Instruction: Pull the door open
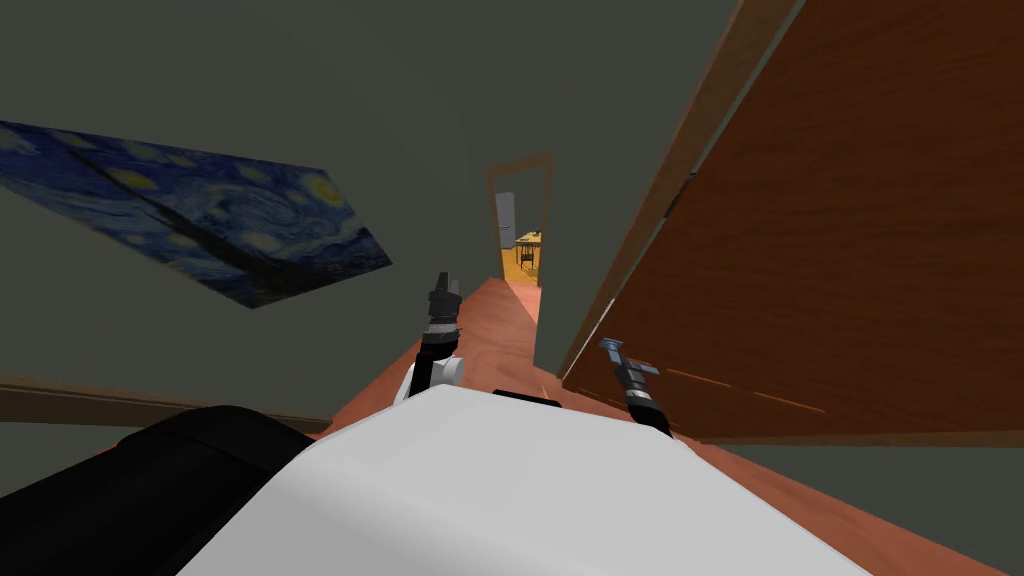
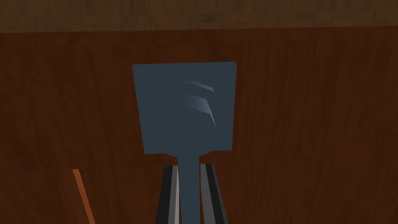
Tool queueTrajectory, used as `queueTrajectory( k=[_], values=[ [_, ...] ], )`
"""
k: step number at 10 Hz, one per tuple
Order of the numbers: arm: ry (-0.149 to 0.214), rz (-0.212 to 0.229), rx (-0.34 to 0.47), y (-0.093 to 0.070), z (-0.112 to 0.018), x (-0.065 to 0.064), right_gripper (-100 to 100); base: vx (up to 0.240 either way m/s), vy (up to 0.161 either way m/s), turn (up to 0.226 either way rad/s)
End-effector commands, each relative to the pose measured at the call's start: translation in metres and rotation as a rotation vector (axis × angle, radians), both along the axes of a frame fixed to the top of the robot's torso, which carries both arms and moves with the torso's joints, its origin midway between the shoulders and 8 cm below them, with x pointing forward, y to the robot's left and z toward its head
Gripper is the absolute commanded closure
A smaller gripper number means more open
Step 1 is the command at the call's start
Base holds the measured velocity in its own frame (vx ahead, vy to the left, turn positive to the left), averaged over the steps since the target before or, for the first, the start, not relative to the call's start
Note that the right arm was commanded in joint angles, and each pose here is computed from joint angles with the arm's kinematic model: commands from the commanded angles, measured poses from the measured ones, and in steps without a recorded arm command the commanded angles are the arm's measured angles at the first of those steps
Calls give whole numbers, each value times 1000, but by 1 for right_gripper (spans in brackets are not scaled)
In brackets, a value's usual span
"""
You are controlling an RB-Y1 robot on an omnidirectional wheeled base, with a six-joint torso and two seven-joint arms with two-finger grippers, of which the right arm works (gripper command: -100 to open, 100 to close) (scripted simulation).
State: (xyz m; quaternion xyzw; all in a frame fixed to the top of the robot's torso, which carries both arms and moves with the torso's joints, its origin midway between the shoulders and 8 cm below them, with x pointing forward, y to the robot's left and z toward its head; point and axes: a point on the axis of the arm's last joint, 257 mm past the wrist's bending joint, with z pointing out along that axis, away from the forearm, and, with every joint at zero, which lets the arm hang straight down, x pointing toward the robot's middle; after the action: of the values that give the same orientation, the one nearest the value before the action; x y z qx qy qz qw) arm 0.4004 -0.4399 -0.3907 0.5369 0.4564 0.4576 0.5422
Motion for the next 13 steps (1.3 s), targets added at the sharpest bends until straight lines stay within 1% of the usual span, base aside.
queueTrajectory(
  k=[1, 5, 6, 7, 8, 13],
  values=[
    [2, 26, 2, 4, -1, -5, 100, -217, -38, 99],
    [5, 82, 4, 10, -2, -14, 100, -209, -59, 92],
    [6, 91, 4, 11, -2, -16, 100, -211, -53, 72],
    [6, 86, 4, 12, -2, -14, 100, -91, -10, 15],
    [10, 103, 5, 12, -4, -24, 100, -157, -20, 160],
    [6, 152, 3, 8, -3, -50, 100, -211, -63, 155]
  ],
)
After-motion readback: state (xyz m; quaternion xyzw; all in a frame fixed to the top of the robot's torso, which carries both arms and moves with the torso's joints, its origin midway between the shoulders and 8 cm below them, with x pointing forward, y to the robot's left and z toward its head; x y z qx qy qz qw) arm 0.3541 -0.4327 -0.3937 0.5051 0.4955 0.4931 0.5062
